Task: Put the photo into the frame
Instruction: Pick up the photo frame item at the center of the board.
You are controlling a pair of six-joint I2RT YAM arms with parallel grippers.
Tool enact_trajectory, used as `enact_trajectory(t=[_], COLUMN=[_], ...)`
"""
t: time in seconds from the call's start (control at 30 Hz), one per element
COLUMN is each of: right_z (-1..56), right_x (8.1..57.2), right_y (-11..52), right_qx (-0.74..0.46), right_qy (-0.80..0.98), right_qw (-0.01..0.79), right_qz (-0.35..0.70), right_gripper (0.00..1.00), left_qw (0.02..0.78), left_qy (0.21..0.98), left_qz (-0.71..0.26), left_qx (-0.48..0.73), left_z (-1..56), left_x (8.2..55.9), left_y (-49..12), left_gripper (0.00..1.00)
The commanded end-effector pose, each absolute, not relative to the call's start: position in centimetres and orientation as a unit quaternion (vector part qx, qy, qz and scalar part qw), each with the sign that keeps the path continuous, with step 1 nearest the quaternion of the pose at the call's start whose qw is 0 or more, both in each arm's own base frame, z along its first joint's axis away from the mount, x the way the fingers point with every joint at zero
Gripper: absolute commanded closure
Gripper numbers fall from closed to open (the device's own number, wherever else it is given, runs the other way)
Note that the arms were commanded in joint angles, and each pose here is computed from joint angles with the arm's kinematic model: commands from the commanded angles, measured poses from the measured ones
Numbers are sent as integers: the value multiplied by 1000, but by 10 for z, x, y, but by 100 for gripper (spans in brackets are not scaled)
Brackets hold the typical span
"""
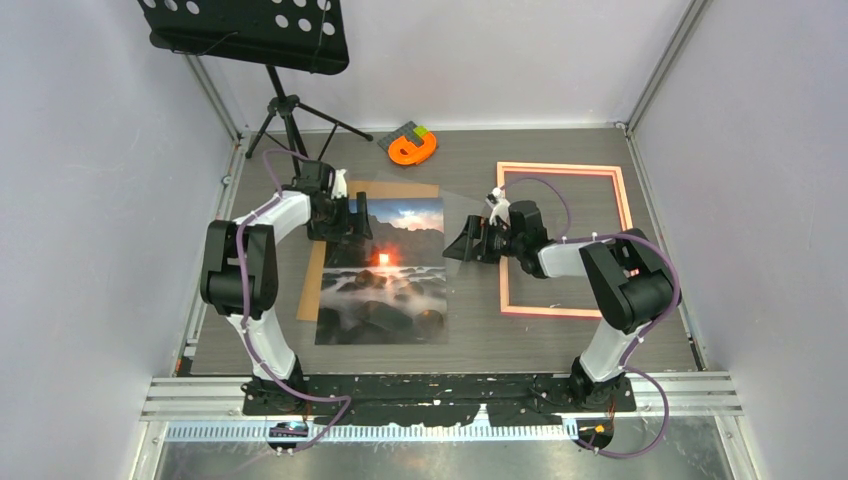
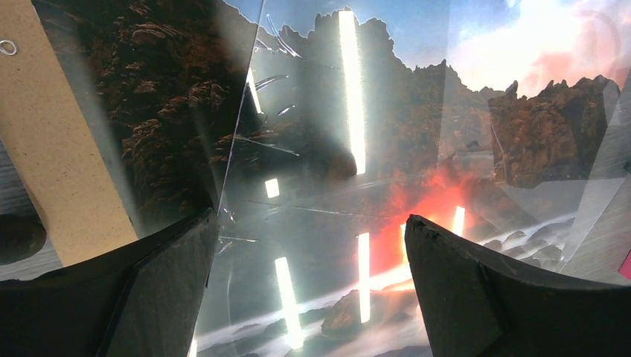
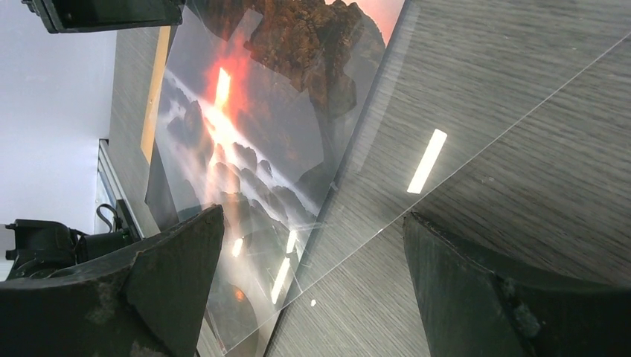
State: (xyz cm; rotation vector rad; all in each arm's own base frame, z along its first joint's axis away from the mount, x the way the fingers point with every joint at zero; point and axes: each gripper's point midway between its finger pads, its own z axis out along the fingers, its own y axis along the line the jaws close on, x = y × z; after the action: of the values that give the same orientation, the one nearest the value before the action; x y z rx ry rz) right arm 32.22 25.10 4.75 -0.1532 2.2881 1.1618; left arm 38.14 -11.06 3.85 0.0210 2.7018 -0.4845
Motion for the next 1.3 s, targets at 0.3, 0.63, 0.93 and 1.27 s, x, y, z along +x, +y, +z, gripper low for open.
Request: enact_trajectory(t=[0.3, 0.63, 0.93, 1.27], right_z=[29, 13, 7, 36], right_x=[292, 292, 301, 322], right_y=[235, 240, 237, 227], right_qx=[59, 99, 118, 130], right_qy=[871, 865, 855, 819], right_qw=[222, 171, 162, 193], right_qz=[435, 460, 479, 525], right_gripper=[1, 0, 5, 13], left_qw=[190, 184, 158, 133], left_qy=[960, 958, 958, 958], left_qz=[-205, -216, -237, -252], left_qx=[-24, -40, -37, -27], left_z=[28, 22, 15, 7], left_x=[350, 337, 326, 317], left_y=[-119, -121, -137, -154], left_gripper=[1, 1, 1, 1])
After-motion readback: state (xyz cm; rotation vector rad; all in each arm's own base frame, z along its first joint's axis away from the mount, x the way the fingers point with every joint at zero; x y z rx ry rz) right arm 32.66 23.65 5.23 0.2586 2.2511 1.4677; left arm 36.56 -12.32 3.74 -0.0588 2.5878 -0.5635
